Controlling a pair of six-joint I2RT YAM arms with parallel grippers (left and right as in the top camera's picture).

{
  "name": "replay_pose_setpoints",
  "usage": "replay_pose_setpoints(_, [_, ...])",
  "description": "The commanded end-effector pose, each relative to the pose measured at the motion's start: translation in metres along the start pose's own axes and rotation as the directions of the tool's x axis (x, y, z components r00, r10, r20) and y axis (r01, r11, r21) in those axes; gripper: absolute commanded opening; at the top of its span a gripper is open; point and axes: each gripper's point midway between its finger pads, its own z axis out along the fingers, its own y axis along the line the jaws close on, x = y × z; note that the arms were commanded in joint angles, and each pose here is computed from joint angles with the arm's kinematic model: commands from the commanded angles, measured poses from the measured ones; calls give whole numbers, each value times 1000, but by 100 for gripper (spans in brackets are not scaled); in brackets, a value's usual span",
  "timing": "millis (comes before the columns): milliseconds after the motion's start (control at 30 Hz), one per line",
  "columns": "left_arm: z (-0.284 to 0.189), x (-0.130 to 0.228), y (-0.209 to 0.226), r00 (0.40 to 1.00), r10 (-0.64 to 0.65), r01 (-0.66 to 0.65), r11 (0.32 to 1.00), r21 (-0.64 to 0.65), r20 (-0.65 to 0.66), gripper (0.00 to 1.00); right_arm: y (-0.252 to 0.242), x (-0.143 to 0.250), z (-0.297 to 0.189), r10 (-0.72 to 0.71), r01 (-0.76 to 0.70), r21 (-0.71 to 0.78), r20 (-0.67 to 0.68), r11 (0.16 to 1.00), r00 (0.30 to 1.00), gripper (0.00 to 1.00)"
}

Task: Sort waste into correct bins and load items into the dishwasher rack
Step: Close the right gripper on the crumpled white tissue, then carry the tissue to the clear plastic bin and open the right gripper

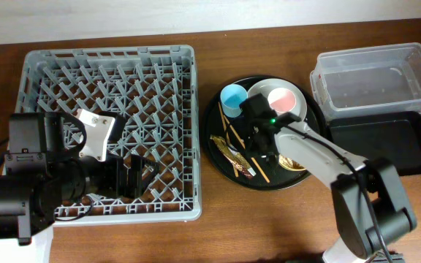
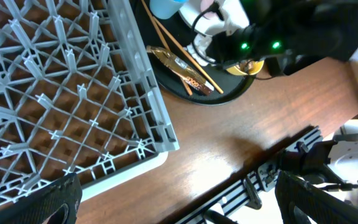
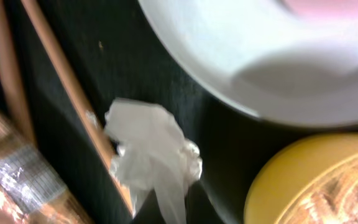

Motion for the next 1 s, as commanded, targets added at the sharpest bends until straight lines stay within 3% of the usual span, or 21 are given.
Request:
replay_pose_setpoints(0, [-3, -3, -4, 1000, 9, -9, 1000, 12, 14, 99, 1, -62, -81, 42, -30, -63, 195, 998, 980, 4])
replay_pose_setpoints(133, [-3, -3, -4, 1000, 9, -9, 1000, 12, 14, 99, -28, -97, -139, 126, -107, -80, 305, 991, 944, 4])
replay_pose_setpoints(233, [-3, -3, -4, 1000, 9, -9, 1000, 12, 14, 99, -72, -109, -147, 219, -210, -64, 333, 976, 917, 4])
replay_pose_setpoints(333, [-3, -3, -4, 1000, 9, -9, 1000, 12, 14, 99, -135, -112, -141, 339, -351, -27, 341, 936, 877, 4])
replay_pose_setpoints(367, [-3, -3, -4, 1000, 9, -9, 1000, 12, 14, 99, -190, -112, -138, 435, -466, 0, 363, 885, 824, 4])
replay_pose_setpoints(533, [-3, -3, -4, 1000, 9, -9, 1000, 12, 14, 99, -266, -105, -126, 549, -607, 29, 395, 794, 737, 4])
replay_pose_setpoints(700, [-3, -3, -4, 1000, 9, -9, 1000, 12, 14, 99, -304, -95, -97, 607, -668, 57, 368, 742, 705, 4])
replay_pose_setpoints(800, [-3, -3, -4, 1000, 9, -9, 1000, 12, 14, 99, -309, -94, -80, 589, -648, 80, 344, 758, 731, 5])
replay_pose_setpoints(833, [-3, -3, -4, 1000, 9, -9, 1000, 12, 14, 99, -310, -95, -77, 581, -640, 83, 344, 764, 738, 9])
replay_pose_setpoints(900, [-3, -3, -4, 1000, 9, -9, 1000, 12, 14, 99, -312, -99, -75, 575, -636, 79, 354, 767, 737, 28])
replay_pose_setpoints(933, [-3, -3, -4, 1000, 9, -9, 1000, 12, 14, 99, -312, -101, -75, 574, -637, 76, 361, 767, 735, 32])
replay_pose_setpoints(967, [-3, -3, -4, 1000, 9, -9, 1000, 12, 14, 99, -313, -102, -76, 573, -637, 76, 365, 767, 734, 47])
